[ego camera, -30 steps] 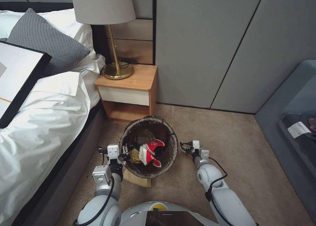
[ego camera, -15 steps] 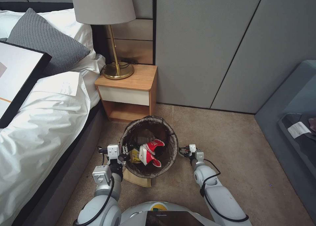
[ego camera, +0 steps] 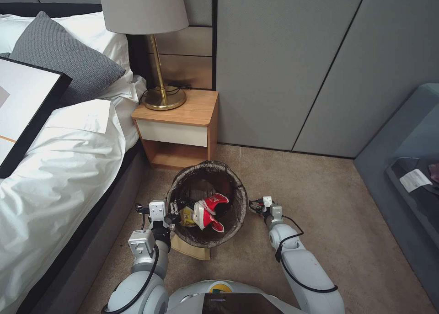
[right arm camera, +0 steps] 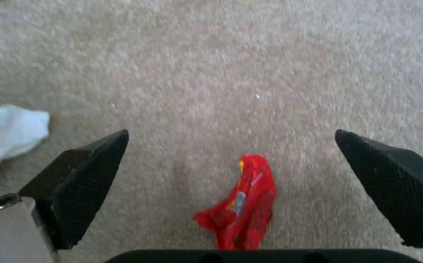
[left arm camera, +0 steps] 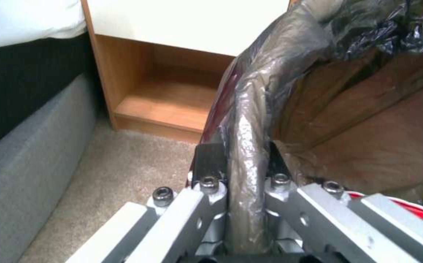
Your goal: Pick up the trash bin, then pick up the garbage from the floor and place it into the trash bin.
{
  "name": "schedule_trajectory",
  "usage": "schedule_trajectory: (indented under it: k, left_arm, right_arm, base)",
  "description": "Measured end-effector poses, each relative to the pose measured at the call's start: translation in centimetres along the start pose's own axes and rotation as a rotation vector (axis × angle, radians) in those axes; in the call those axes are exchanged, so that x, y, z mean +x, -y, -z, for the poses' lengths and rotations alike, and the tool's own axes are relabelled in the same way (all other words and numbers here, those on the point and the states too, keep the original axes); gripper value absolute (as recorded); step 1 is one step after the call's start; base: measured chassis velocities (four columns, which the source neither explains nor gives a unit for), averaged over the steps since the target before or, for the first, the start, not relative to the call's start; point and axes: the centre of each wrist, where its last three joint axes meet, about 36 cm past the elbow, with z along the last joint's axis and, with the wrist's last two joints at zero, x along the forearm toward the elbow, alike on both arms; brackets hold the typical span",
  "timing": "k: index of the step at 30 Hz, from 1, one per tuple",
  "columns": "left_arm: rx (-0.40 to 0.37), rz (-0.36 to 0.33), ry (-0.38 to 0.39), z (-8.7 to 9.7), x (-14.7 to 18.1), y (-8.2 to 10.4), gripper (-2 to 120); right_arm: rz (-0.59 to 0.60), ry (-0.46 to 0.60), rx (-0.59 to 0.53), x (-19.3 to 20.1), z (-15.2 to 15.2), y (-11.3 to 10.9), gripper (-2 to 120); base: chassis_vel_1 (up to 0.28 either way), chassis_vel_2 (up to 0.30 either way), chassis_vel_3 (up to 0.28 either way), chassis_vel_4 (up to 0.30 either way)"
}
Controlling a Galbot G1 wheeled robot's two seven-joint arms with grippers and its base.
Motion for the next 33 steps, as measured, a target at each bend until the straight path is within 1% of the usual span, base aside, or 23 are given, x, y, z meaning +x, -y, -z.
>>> schedule_trajectory:
  k: [10, 13, 14, 15, 16, 17, 18, 19, 21, 22, 25, 26, 29, 30, 32, 33]
  left_arm:
    - [0.0, 0.0, 0.0, 0.0, 0.0, 0.0, 2]
    - [0.0, 0.0, 0.0, 0.0, 0.0, 0.0, 2]
    - [0.0, 0.0, 0.0, 0.0, 0.0, 0.0, 2]
    - [0.0, 0.0, 0.0, 0.0, 0.0, 0.0, 2]
    - [0.0, 0.0, 0.0, 0.0, 0.0, 0.0, 2]
    - [0.0, 0.0, 0.0, 0.0, 0.0, 0.0, 2]
    - [0.0, 0.0, 0.0, 0.0, 0.0, 0.0, 2]
    - [0.0, 0.0, 0.0, 0.0, 0.0, 0.0, 2]
    - [0.0, 0.0, 0.0, 0.0, 0.0, 0.0, 2]
    - [0.0, 0.0, 0.0, 0.0, 0.0, 0.0, 2]
    - [0.0, 0.0, 0.0, 0.0, 0.0, 0.0, 2]
    - [0.0, 0.0, 0.0, 0.0, 0.0, 0.0, 2]
    - [0.0, 0.0, 0.0, 0.0, 0.0, 0.0, 2]
    - [0.0, 0.0, 0.0, 0.0, 0.0, 0.0, 2]
    - [0.0, 0.0, 0.0, 0.0, 0.0, 0.0, 2]
    - [0.0, 0.0, 0.0, 0.0, 0.0, 0.0, 2]
  right_arm:
    - [-0.002, -0.025, 0.013, -0.2, -1.7, 0.4, 100]
    - [-0.009, -0.032, 0.014, -0.3, -2.4, 0.7, 99]
    - [-0.011, -0.035, 0.015, -0.4, -2.6, 0.7, 95]
    - [-0.011, -0.035, 0.015, -0.4, -2.6, 0.7, 95]
    - [-0.012, -0.037, 0.017, -0.4, -2.9, 0.7, 89]
    - [-0.012, -0.038, 0.018, -0.5, -3.1, 0.8, 86]
    - [-0.012, -0.038, 0.018, -0.5, -3.1, 0.8, 86]
    - [-0.01, -0.038, 0.019, -0.6, -3.3, 0.8, 79]
    - [-0.006, -0.037, 0.02, -0.7, -3.6, 0.9, 70]
    - [-0.006, -0.037, 0.02, -0.7, -3.6, 0.9, 70]
    - [-0.001, -0.034, 0.021, -0.8, -3.9, 1.0, 55]
    - [-0.001, -0.034, 0.021, -0.8, -3.9, 1.0, 55]
    - [0.0, -0.033, 0.021, -0.8, -4.0, 1.0, 40]
    - [0.0, -0.033, 0.021, -0.8, -4.0, 1.0, 40]
    - [0.0, -0.031, 0.021, -0.8, -4.0, 1.1, 31]
    - [0.0, -0.031, 0.021, -0.8, -4.0, 1.1, 31]
  base:
    - [0.0, 0.0, 0.0, 0.0]
    - [0.0, 0.0, 0.0, 0.0]
    - [0.0, 0.0, 0.0, 0.0]
    - [0.0, 0.0, 0.0, 0.0]
    - [0.0, 0.0, 0.0, 0.0]
    - [0.0, 0.0, 0.0, 0.0]
    - [0.0, 0.0, 0.0, 0.0]
    - [0.0, 0.0, 0.0, 0.0]
    - [0.0, 0.0, 0.0, 0.0]
    - [0.0, 0.0, 0.0, 0.0]
    - [0.0, 0.0, 0.0, 0.0]
    - [0.0, 0.0, 0.0, 0.0]
    - [0.0, 0.0, 0.0, 0.0]
    - [0.0, 0.0, 0.0, 0.0]
    - [0.0, 0.0, 0.0, 0.0]
    - [0.0, 0.0, 0.0, 0.0]
